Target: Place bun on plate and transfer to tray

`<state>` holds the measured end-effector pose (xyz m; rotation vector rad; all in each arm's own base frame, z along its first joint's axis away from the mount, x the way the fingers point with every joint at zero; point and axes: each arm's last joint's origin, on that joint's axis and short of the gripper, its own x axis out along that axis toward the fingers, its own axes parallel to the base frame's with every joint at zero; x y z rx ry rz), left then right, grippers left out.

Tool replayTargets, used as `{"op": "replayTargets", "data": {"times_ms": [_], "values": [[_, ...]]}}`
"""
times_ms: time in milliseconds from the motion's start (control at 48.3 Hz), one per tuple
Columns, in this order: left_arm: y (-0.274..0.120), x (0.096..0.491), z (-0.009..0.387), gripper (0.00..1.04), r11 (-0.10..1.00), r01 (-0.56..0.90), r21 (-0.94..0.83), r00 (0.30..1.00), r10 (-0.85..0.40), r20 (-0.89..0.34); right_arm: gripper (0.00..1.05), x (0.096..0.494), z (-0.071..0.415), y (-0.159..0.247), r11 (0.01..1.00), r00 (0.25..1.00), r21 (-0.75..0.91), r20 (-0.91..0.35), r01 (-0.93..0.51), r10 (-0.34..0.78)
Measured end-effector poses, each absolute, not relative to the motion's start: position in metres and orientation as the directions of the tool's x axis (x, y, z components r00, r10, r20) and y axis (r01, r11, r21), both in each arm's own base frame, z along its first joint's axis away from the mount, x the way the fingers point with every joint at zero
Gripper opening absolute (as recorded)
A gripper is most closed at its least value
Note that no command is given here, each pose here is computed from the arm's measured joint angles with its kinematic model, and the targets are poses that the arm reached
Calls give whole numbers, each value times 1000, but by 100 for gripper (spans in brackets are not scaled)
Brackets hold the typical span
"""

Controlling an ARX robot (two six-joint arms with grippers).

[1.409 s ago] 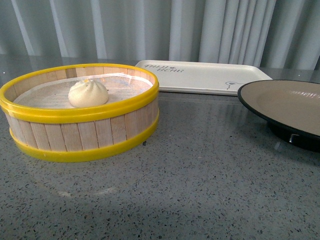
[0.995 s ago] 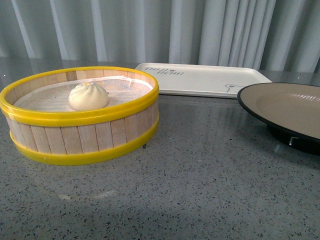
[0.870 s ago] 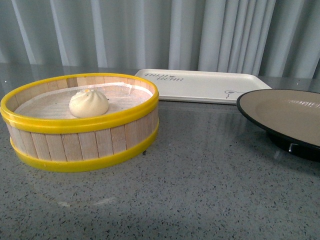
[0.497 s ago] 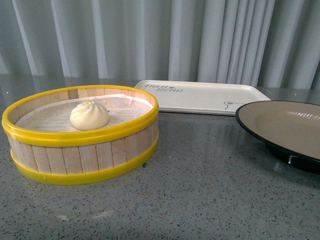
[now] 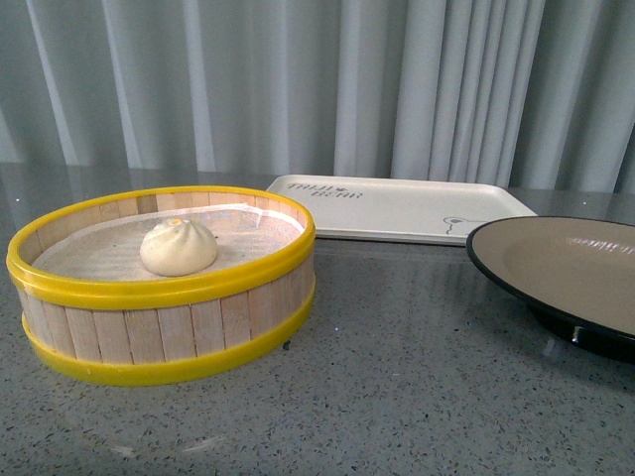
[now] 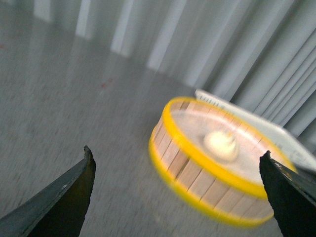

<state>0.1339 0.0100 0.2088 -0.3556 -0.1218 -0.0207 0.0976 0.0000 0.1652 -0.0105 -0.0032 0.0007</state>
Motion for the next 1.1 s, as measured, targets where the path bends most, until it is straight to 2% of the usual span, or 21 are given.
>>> {"op": "replayTargets", "data": {"times_ms": [124, 207, 311, 394, 539, 829, 1098], "values": [[12, 168, 244, 98, 930, 209, -304, 957, -130, 260, 96, 98, 165, 0, 1000, 1000, -10, 3, -1, 1], [6, 191, 258, 98, 917, 320, -239, 924, -246, 293, 96, 98, 165, 0, 1000, 1000, -11, 3, -1, 1], [-9, 222, 268, 98, 886, 446, -128, 876, -403, 266, 96, 98, 165, 0, 1000, 1000, -11, 3, -1, 1], [-26, 244, 270, 98, 848, 529, -26, 835, -514, 194, 96, 98, 165, 0, 1000, 1000, -10, 3, -1, 1], [-47, 262, 275, 98, 793, 609, 14, 789, -608, 93, 96, 98, 165, 0, 1000, 1000, -11, 3, -1, 1], [-79, 289, 286, 98, 752, 659, -13, 744, -655, -134, 96, 98, 165, 0, 1000, 1000, -11, 3, -1, 1], [-99, 324, 289, 98, 840, 538, -72, 772, -526, -357, 96, 98, 165, 0, 1000, 1000, -10, 3, -1, 1]]}}
